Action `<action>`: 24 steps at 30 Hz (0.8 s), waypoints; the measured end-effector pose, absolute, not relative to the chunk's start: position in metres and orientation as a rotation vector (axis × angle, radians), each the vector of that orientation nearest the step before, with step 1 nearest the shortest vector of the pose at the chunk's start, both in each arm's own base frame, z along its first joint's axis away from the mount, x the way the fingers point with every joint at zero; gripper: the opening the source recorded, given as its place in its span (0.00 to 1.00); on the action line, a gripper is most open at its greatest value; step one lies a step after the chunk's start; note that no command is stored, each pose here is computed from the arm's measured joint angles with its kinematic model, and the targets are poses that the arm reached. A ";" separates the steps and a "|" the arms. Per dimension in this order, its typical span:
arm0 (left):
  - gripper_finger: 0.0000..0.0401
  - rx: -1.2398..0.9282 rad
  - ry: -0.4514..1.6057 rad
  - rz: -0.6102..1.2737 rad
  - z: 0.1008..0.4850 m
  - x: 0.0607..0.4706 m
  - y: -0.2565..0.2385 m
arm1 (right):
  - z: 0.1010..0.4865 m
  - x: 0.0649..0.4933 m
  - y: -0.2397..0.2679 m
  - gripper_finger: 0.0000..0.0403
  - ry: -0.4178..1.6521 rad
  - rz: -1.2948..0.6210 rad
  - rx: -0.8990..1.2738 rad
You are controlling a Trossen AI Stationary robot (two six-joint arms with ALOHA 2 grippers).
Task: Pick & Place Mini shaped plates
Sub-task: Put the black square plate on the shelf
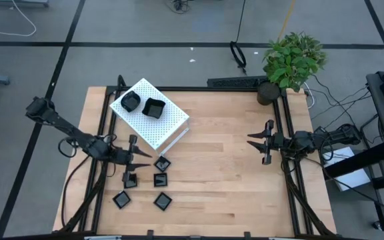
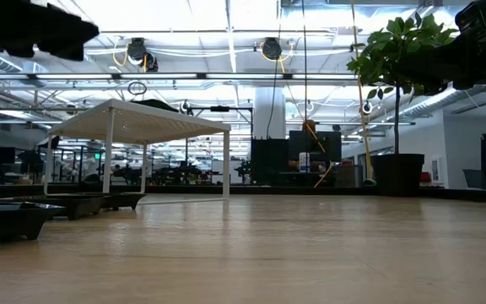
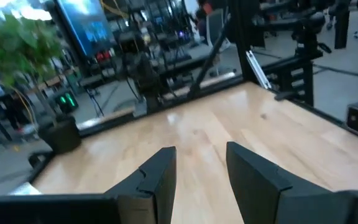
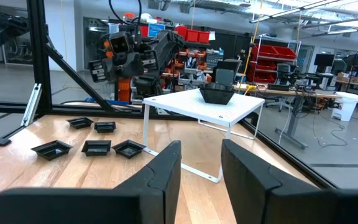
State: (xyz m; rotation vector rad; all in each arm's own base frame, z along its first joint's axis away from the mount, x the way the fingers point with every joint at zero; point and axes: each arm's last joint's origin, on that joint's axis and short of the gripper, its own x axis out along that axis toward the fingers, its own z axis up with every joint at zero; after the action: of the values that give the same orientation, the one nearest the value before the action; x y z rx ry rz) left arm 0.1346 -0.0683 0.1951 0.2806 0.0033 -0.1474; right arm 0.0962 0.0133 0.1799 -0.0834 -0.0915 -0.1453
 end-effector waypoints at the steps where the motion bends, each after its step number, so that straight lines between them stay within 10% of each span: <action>1: 0.36 0.282 -0.017 -0.141 0.197 0.135 -0.068 | 0.180 0.096 0.013 0.25 -0.091 -0.145 -0.083; 8: 0.36 0.094 -0.018 -0.118 0.221 0.141 -0.068 | 0.180 0.096 0.013 0.25 -0.091 -0.145 -0.083; 24: 0.36 -0.759 1.553 0.209 0.207 0.148 -0.140 | 0.180 0.096 0.013 0.25 -0.091 -0.145 -0.084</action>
State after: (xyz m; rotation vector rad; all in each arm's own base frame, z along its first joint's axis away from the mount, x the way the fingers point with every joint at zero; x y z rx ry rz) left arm 0.1482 -0.1400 0.2074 -0.7592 1.5531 0.2087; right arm 0.0962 0.0132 0.1799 -0.0836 -0.0911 -0.1455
